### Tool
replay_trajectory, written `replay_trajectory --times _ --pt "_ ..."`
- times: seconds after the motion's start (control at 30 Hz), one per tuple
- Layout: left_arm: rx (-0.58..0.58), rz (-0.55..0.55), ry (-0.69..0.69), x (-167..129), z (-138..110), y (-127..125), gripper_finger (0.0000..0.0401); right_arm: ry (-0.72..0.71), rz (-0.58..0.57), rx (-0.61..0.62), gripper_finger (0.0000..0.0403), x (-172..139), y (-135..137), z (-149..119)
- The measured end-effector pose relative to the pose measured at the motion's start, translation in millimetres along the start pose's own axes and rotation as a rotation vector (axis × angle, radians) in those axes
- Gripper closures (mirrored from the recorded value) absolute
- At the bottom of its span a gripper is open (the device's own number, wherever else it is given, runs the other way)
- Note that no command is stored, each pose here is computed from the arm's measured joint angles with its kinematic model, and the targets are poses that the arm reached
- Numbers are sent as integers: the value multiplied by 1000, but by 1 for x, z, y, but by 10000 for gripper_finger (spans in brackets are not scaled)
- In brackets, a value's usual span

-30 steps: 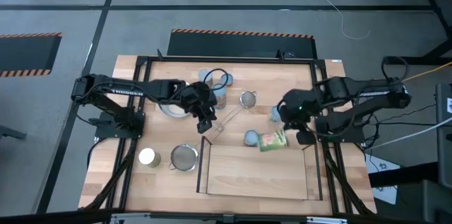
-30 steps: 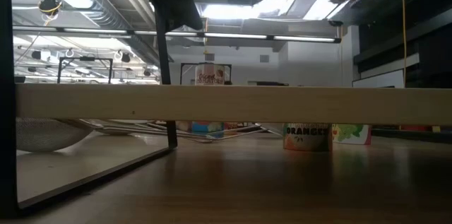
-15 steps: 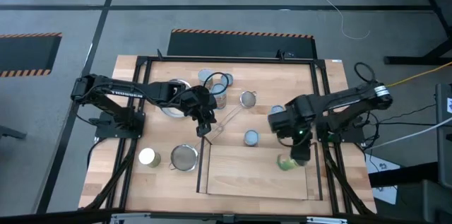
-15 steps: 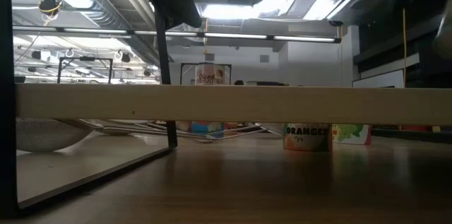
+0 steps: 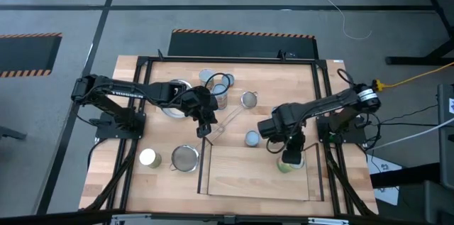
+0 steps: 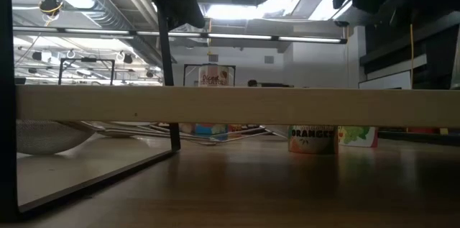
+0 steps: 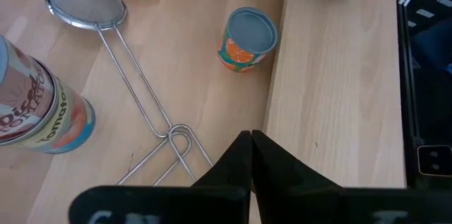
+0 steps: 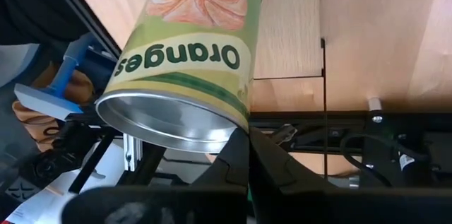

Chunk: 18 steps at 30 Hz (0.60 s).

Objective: Pick and place cans onto a shelf
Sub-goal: Put the canned oranges on the shelf

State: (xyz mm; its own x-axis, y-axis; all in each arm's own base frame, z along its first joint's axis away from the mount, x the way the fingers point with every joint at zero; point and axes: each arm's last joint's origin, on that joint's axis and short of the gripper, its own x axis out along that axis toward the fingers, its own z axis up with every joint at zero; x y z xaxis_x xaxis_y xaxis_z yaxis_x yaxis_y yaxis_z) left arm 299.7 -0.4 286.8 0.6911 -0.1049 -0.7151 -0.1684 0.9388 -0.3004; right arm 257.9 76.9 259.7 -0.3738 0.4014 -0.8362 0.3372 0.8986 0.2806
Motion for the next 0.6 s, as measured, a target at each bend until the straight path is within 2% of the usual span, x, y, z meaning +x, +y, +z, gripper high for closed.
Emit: replay_trajectory --times 0.27,0.47,0.6 --pt "0 0 0 0 0 0 401 13 -6 11 400 3 0 4" --pt "0 0 0 0 0 0 401 9 -13 82 396 3 0 4" --pt "1 0 0 0 0 0 401 9 -13 86 394 3 0 4"
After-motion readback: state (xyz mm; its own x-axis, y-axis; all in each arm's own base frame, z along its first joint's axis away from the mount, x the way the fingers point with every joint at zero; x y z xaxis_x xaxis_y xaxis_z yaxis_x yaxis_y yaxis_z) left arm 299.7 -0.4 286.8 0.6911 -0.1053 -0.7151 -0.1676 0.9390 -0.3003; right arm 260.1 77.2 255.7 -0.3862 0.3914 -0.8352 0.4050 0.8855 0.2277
